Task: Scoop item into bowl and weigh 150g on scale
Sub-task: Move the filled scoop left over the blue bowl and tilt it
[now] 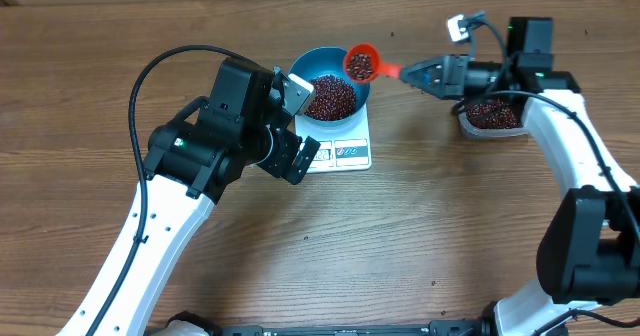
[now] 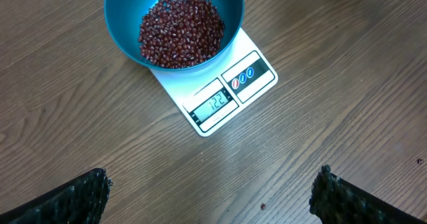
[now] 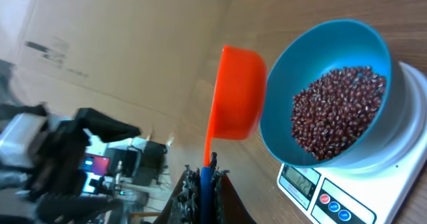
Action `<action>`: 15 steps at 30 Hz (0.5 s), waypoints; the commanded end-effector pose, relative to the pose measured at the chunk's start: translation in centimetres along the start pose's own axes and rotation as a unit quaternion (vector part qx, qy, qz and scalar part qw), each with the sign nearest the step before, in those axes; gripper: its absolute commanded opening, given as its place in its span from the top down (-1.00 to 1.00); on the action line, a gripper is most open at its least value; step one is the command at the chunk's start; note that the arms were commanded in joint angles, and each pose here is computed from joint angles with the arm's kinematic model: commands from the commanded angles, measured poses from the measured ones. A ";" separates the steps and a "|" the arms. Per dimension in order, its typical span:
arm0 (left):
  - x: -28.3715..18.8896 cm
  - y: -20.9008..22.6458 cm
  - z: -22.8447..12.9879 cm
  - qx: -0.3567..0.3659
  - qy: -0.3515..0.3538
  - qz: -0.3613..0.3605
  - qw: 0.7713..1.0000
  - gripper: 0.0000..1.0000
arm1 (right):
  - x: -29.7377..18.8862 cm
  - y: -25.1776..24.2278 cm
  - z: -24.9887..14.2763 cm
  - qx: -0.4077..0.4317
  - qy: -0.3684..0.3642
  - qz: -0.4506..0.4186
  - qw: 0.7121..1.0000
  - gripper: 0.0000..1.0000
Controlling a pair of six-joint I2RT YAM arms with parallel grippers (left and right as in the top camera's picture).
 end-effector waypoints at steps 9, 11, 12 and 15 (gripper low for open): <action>-0.1 0.0 0.2 -0.004 -0.002 0.000 1.000 -0.99 | 5.6 0.6 -0.3 -0.136 0.026 -0.099 0.985 0.93; 0.0 0.0 0.2 -0.004 -0.002 0.000 1.000 -0.99 | 5.9 0.6 -0.1 -0.177 0.029 -0.114 0.977 0.93; -0.1 0.0 0.2 -0.004 -0.002 0.000 1.000 -0.99 | 6.0 0.2 0.1 -0.181 0.025 -0.142 0.973 0.93; -0.1 0.0 0.2 -0.004 -0.002 0.000 1.000 -0.99 | 6.3 -0.2 -0.5 -0.208 0.044 -0.160 0.964 0.93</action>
Point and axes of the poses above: each gripper's point midway between its finger pads, its own x axis out along the fingers, its own y axis along the line the jaws close on, z = x × y, the point moved 5 cm from there along -x, back along the fingers, and after that the axes turned 2 degrees about x, right-handed, at the moved point
